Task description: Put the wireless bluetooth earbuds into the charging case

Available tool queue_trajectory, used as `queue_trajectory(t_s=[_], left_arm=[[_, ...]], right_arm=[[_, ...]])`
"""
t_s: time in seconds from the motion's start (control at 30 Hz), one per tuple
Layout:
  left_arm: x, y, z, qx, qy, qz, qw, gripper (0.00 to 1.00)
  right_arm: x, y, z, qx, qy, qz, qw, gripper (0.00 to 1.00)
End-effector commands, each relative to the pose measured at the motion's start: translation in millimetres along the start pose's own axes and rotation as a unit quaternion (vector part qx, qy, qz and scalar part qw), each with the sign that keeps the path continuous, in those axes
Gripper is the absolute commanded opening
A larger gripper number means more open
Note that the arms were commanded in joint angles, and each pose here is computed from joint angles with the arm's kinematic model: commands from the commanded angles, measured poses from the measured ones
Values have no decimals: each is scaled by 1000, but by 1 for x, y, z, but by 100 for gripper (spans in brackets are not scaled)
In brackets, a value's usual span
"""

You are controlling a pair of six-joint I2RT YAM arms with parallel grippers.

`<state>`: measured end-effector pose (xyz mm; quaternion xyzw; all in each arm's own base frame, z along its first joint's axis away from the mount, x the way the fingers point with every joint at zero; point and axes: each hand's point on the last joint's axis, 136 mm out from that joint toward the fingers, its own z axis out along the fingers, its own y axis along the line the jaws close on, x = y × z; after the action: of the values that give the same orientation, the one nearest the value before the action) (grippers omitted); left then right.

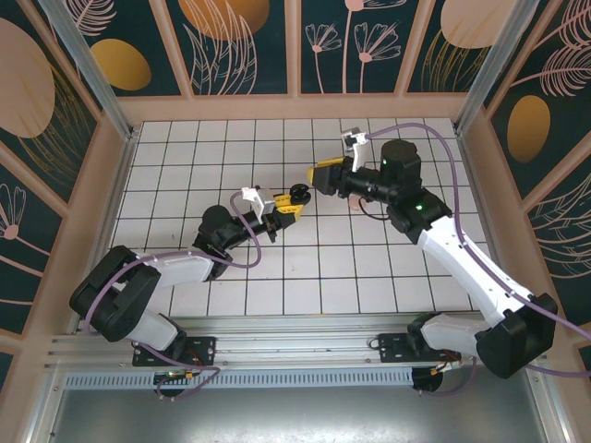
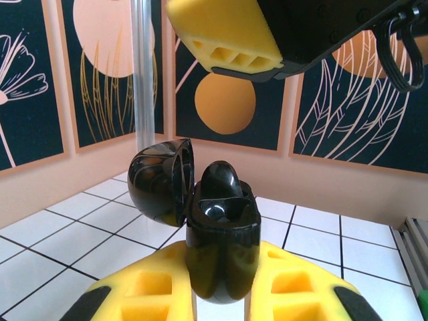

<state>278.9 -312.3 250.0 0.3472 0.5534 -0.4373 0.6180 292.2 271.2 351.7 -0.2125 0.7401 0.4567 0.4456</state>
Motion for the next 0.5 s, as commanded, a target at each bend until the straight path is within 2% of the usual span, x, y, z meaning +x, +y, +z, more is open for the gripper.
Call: queue_trajectory(t_s=[0.0,0.2,0.47], left_arm=[[-12,-4,0,7,-17,1,1000,8],[-12,-4,0,6,-13,7,1000,8],[-12,-4,1,6,-8,12,1000,8]], right_arm=[[-5,-11,-5,39,16,10,999,53],[-4,-23,-3,62,48,34,996,56],[-7,-29,-6,67,61,40,995,61]])
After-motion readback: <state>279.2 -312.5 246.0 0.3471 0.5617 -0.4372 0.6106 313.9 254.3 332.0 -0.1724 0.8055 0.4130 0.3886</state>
